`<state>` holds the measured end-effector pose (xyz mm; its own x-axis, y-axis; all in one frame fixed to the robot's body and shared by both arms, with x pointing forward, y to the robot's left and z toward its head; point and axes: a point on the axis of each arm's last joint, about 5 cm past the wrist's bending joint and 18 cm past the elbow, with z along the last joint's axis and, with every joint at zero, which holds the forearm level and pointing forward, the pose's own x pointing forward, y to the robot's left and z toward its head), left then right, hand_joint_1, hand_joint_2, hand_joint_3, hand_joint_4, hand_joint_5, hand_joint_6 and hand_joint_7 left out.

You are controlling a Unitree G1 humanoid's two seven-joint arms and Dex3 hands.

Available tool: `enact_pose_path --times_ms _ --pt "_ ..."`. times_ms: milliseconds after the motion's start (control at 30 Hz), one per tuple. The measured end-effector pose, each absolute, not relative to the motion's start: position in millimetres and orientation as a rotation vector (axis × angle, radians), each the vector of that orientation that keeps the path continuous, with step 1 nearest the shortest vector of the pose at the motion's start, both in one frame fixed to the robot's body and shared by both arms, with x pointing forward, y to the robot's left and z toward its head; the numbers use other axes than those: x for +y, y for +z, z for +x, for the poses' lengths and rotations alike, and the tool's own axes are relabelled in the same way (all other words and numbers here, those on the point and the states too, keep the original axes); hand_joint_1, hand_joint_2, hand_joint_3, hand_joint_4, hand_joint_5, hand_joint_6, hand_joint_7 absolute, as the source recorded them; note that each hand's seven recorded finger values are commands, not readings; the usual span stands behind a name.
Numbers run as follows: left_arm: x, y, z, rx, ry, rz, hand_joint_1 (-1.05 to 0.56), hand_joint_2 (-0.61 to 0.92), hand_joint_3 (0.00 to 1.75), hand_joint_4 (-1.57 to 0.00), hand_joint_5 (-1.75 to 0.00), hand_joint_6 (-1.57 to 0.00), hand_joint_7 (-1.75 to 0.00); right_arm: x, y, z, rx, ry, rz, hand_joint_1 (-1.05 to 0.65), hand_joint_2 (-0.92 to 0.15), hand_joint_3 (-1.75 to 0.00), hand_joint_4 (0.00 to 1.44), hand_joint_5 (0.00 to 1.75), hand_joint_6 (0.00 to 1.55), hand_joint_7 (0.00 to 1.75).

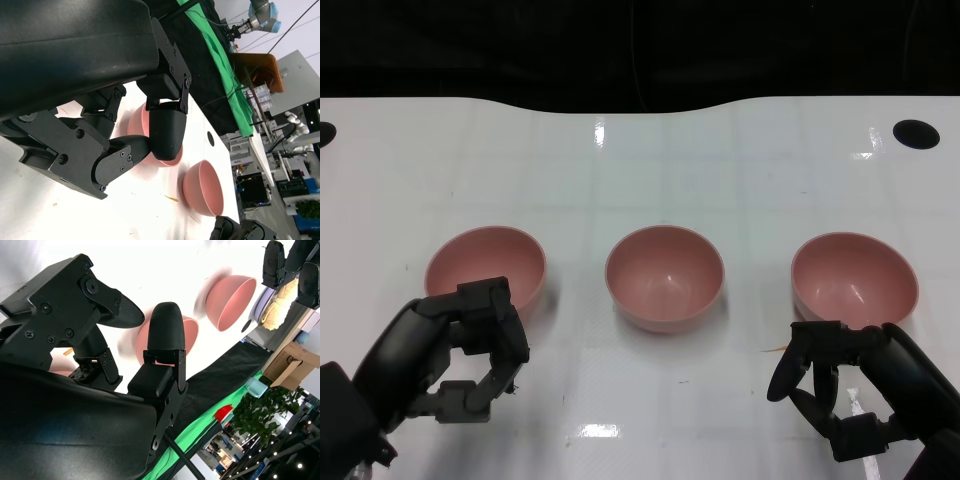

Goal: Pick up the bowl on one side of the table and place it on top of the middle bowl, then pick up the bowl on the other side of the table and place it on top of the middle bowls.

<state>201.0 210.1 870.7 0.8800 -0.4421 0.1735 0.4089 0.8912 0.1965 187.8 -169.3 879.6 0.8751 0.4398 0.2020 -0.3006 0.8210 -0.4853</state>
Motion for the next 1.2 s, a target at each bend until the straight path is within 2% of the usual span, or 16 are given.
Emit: enact_pose_path --times_ms 733,900,1000,1067,1100,1167,1200 --pt "210.8 869.7 201.5 -0.22 -0.453 0.151 -0.14 0.52 1.02 -0.75 -1.75 -0.67 -1.61 -169.1 879.6 187.8 -0.315 0.403 -0.465 -0.08 -0.37 -1.18 0.81 1.67 0.84 1.15" --pt "211.3 869.8 201.5 -0.219 -0.451 0.151 -0.14 0.52 1.02 -0.74 -1.75 -0.67 -1.62 -169.1 880.2 187.9 -0.315 0.384 -0.464 -0.05 -0.33 -1.26 0.77 1.44 0.77 1.09" --pt "211.5 869.8 201.5 -0.219 -0.45 0.151 -0.14 0.51 1.01 -0.74 -1.75 -0.66 -1.63 -168.7 881.9 188.0 -0.33 0.362 -0.466 -0.04 -0.31 -1.3 0.75 1.37 0.74 1.06" --pt "211.6 869.8 201.5 -0.219 -0.449 0.151 -0.15 0.52 1.01 -0.74 -1.75 -0.67 -1.63 -168.5 882.9 188.1 -0.335 0.354 -0.467 -0.07 -0.32 -1.25 0.69 1.29 0.68 0.98" --pt "211.7 869.9 201.5 -0.219 -0.449 0.151 -0.16 0.51 1.01 -0.75 -1.75 -0.67 -1.63 -168.6 883.3 188.2 -0.335 0.346 -0.468 -0.08 -0.37 -1.15 0.66 1.28 0.66 0.92" --pt "211.9 870.0 201.4 -0.222 -0.447 0.152 -0.16 0.51 1.01 -0.75 -1.75 -0.67 -1.63 -168.9 883.8 188.4 -0.337 0.335 -0.469 -0.09 -0.4 -1.09 0.64 1.28 0.65 0.88" --pt "212.0 870.0 201.4 -0.223 -0.447 0.153 -0.14 0.51 1.01 -0.74 -1.75 -0.66 -1.63 -168.8 884.0 188.4 -0.339 0.329 -0.477 -0.13 -0.48 -0.92 0.58 1.19 0.59 0.79"
